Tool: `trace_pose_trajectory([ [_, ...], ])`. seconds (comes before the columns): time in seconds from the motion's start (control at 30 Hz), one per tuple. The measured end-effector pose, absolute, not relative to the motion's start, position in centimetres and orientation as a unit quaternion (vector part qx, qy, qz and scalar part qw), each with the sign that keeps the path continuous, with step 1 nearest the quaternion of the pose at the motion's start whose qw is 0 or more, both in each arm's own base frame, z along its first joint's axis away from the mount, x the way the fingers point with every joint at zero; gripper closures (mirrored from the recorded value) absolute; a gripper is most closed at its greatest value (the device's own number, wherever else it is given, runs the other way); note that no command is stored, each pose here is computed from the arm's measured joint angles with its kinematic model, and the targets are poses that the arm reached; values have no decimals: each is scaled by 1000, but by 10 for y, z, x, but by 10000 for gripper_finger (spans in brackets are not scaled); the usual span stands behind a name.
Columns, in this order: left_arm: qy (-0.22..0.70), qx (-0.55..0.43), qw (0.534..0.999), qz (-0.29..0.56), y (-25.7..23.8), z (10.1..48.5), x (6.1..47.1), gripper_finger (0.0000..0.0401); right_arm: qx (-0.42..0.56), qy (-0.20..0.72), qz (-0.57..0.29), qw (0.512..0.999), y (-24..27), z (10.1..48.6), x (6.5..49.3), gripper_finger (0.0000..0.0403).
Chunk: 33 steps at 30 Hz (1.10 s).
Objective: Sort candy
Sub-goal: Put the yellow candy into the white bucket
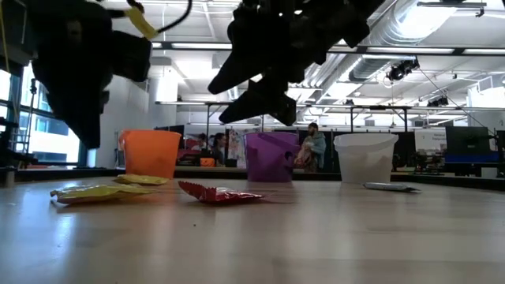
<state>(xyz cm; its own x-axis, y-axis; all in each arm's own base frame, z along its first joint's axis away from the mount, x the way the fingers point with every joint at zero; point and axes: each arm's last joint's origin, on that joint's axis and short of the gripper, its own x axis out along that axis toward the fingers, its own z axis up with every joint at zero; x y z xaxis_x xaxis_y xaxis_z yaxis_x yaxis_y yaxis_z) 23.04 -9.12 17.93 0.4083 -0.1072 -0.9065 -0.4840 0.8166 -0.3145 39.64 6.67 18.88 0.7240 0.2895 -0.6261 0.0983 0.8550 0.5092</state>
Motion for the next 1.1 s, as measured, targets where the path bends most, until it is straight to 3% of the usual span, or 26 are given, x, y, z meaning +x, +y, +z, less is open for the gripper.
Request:
trace_pose_trajectory([
  [0.13,539,-254,796,108,-84,175,236,324,220,370,86,899,83,189,393,207],
  [0.23,539,-225,805,106,-81,172,237,308,187,370,89,906,96,181,393,231],
  [0.5,490,-314,810,77,-83,143,200,353,174,329,94,924,113,161,423,392],
  [0.63,430,-403,806,56,-69,136,187,369,159,314,81,933,117,158,441,380],
  [0.77,402,-451,794,63,-54,127,179,363,144,329,66,931,118,138,454,397],
  [1.1,409,-457,786,77,-32,117,176,289,176,347,15,921,106,107,462,402],
])
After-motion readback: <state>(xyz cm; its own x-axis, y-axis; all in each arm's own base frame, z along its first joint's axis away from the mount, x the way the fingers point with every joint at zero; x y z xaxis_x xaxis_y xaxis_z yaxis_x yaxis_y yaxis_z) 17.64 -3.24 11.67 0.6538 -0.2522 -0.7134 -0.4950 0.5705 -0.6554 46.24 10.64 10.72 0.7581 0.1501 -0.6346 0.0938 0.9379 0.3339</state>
